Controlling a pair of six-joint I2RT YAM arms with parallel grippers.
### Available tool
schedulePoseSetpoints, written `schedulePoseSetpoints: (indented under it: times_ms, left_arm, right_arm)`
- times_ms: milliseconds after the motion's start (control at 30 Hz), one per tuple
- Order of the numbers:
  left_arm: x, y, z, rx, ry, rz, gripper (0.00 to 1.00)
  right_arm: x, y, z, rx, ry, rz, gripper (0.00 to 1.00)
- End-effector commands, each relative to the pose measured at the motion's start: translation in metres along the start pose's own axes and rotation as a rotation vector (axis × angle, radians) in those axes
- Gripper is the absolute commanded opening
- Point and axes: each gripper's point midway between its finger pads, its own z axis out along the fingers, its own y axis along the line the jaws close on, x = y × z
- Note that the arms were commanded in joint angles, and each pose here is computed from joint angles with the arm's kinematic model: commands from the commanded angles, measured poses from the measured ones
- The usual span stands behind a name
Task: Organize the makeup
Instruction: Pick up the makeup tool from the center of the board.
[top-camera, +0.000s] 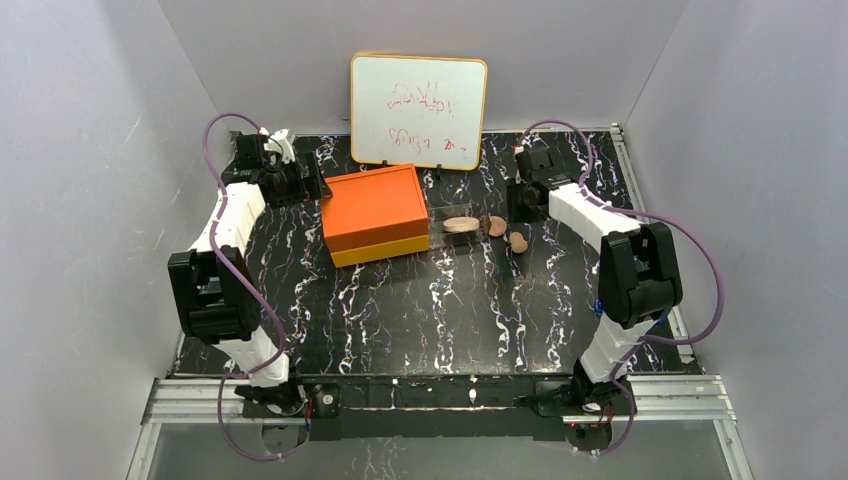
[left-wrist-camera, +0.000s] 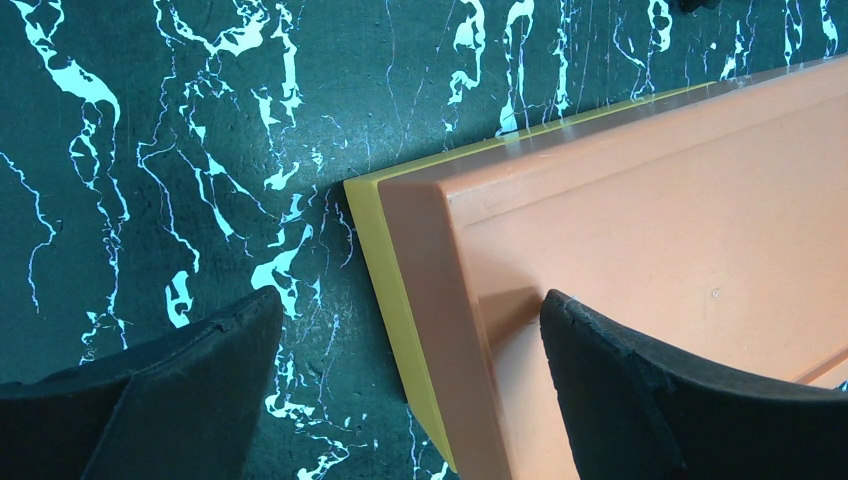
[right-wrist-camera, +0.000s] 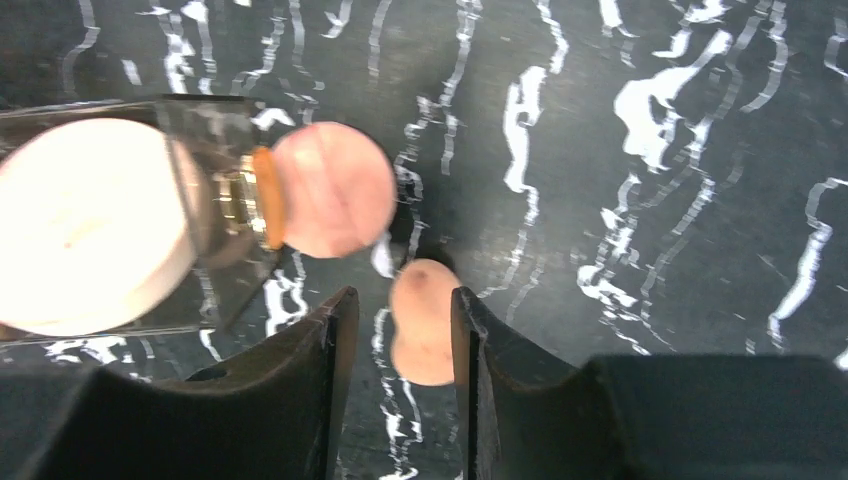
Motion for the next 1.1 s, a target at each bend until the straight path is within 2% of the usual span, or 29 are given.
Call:
schedulePoseSetpoints:
  times_ms: [0, 100, 333, 567, 633, 733, 767, 933, 1067]
  left_arm:
    - [0.056, 0.03, 0.002, -0.126, 0.189, -0.005, 0.96]
    - [0.056, 0.031, 0.001, -0.13, 0.19, -0.005, 0.96]
    - [0.058, 0.033, 0.002, -0.135, 0.194, -0.005, 0.96]
    - [0.06, 0.034, 0.005, -0.137, 0.2, -0.005, 0.96]
    - [0.06, 0.035, 0.005, -0.138, 0.201, -0.005, 0.96]
    - [0.06, 0.035, 0.005, -0.14, 0.203, -0.004, 0.96]
    - [0.06, 0.035, 0.005, -0.142, 0.203, -0.004, 0.96]
    - [0.061, 0.036, 0.007, -0.142, 0.208, -0.006, 0.96]
    - [0.06, 0.036, 0.006, -0.142, 0.204, -0.003, 0.96]
  right_arm:
    - [-0.011, 0.031, 0.006, -0.132, -0.049, 0.024, 0.46]
    - [-0.012, 0.034, 0.016, -0.141, -0.044, 0.023, 0.42]
    - [-0.006, 0.029, 0.047, -0.098, -0.002, -0.01, 0.4]
    - [-0.004, 0.028, 0.062, -0.083, 0.013, -0.023, 0.35]
    - [-0.002, 0.028, 0.065, -0.081, 0.023, -0.028, 0.3]
    - [0.002, 0.025, 0.067, -0.072, 0.035, -0.032, 0.03]
    - [0.003, 0.024, 0.068, -0.066, 0.038, -0.035, 0.01]
    - [0.0, 0.009, 0.062, 0.01, 0.026, -0.039, 0.01]
    - [-0.024, -0.007, 0.043, 0.041, -0.052, 0.047, 0.01]
